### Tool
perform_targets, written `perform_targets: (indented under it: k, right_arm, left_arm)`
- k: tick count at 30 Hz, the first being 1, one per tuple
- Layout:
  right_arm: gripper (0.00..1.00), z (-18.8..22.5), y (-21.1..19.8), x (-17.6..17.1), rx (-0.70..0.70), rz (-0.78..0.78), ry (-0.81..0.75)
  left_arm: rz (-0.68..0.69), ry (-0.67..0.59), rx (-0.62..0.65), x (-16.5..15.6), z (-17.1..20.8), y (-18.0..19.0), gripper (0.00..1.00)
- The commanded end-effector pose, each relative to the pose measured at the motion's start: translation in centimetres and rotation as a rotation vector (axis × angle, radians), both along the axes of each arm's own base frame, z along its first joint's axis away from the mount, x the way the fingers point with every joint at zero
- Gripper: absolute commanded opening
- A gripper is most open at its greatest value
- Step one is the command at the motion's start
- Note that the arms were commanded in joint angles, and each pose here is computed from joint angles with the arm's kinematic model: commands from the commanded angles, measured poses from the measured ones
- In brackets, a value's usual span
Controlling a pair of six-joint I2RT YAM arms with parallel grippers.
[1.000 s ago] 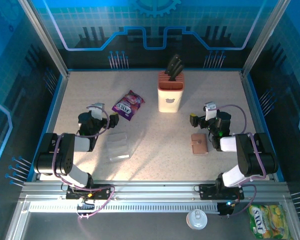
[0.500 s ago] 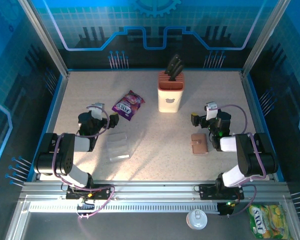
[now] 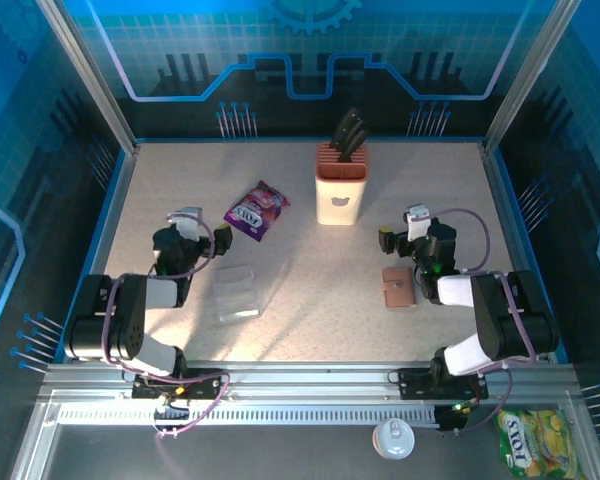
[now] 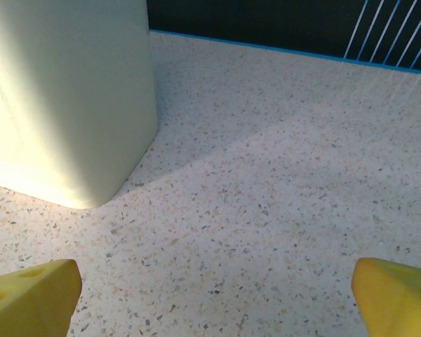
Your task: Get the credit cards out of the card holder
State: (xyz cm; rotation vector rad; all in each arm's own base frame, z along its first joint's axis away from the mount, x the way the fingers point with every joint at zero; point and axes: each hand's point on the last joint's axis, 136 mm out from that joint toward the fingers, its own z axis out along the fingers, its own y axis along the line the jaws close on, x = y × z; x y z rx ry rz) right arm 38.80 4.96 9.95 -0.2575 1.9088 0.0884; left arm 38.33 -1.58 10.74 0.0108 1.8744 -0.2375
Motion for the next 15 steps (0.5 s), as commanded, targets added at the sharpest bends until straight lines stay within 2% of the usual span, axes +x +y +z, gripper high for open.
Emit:
perform_targets:
  k: [1,6,10,13,15]
  right_arm:
    - [1.00,1.6,-0.4,0.3,-0.029,-0.035,-0.053]
    - [1.00,3.1,-0.2,-0.7,-0.024,-0.048,-0.037]
    - [1.00,4.0,-0.4,-1.9,-0.006,-0.067,-0.013]
    - [1.00,4.2,-0.6,-3.1,0.007,-0.083,0.047]
    - [1.00,4.4,-0.4,-4.3,0.019,-0.068,0.088]
  left_arm:
    - [0.095,-0.034,-0.006,-0.3,2.0,1.6,0.99]
    - [0.174,-0.005,-0.043,-0.9,4.5,2.6,0.99]
    - [0.206,0.066,-0.104,-1.4,5.6,2.7,0.99]
    - [0.389,0.164,-0.197,-2.6,5.9,5.0,0.99]
    - [0.458,0.210,-0.250,-3.5,6.7,5.6,0.99]
